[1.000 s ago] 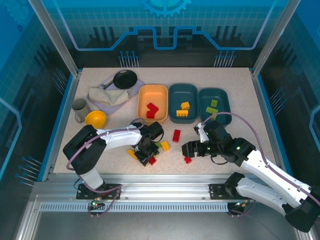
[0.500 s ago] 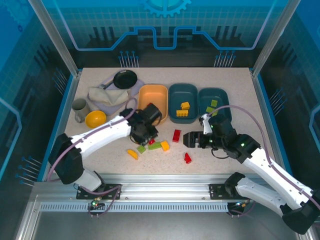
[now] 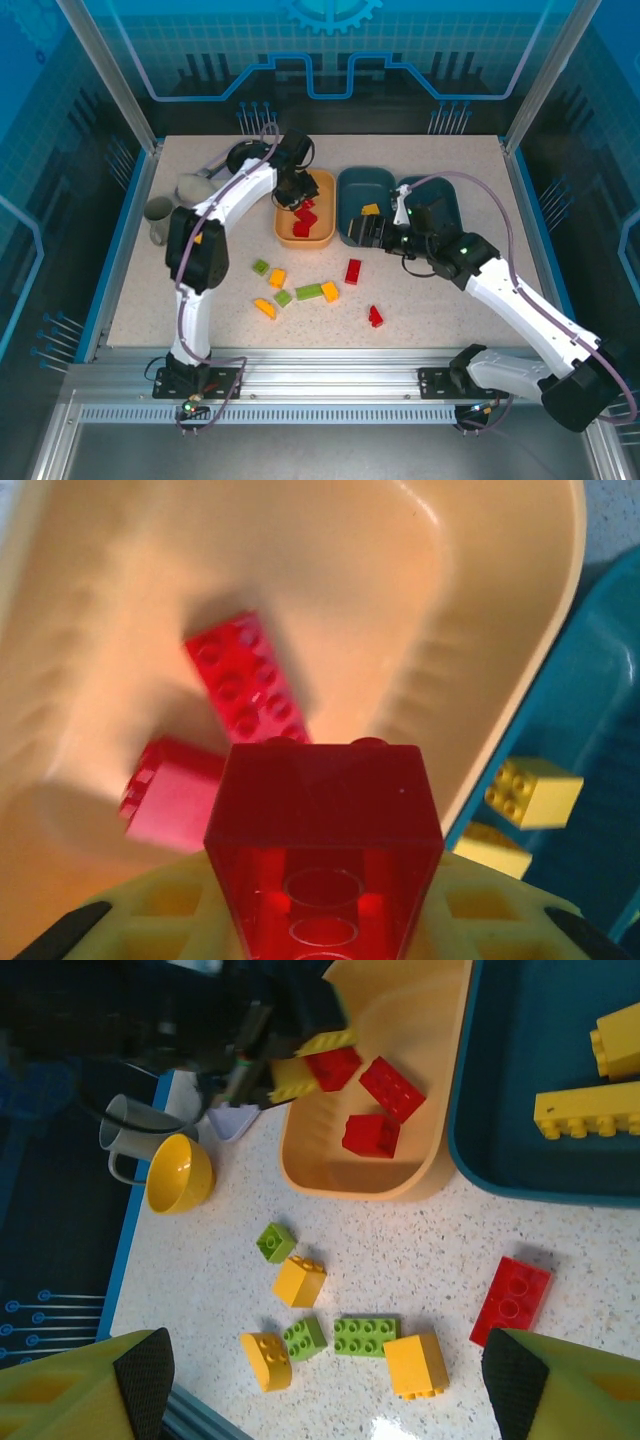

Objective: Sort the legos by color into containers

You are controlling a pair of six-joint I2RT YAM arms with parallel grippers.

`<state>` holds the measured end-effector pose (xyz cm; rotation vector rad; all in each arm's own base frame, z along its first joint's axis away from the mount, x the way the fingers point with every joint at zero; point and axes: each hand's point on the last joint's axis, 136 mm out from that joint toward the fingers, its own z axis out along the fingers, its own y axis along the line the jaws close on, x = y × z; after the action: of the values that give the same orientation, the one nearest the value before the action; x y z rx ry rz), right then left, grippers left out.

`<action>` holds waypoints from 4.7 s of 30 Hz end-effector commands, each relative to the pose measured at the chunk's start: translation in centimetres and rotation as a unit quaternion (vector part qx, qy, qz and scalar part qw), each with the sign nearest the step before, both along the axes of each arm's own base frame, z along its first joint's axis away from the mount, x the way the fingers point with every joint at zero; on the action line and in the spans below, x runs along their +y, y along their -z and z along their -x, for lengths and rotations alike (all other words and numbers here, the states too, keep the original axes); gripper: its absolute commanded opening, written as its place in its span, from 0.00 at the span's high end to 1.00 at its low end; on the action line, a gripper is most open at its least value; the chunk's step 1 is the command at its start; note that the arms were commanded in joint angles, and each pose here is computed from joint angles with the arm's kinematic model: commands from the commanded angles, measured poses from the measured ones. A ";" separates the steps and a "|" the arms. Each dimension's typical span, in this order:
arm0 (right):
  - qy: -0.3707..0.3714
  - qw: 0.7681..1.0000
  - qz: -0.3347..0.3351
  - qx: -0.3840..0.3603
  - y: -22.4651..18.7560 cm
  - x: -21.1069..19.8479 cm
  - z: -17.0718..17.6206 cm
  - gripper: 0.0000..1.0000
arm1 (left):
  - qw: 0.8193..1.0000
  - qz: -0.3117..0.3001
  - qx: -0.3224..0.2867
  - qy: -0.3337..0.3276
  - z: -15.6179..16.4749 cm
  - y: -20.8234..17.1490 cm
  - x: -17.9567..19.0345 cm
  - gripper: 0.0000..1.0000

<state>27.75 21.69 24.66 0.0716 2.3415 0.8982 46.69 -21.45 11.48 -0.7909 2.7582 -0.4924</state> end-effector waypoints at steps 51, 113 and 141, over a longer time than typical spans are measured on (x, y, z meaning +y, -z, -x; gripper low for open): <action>-0.354 0.864 0.357 -0.001 14.5 21.1 3.1 0.20 | 0.984 -0.035 -0.114 -0.133 33.7 -7.2 18.6 0.24; 0.151 0.948 0.176 0.217 12.3 -15.9 -15.8 0.68 | 0.973 0.090 -0.156 0.147 19.8 -11.3 -1.1 0.25; 0.173 0.939 0.176 0.240 13.3 -16.5 -21.4 0.38 | 0.983 0.065 -0.113 0.131 21.1 -9.3 -1.1 0.25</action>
<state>48.80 5.09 5.83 0.6572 2.8704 0.2863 26.22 -22.92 19.87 -0.3516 2.6505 -0.7676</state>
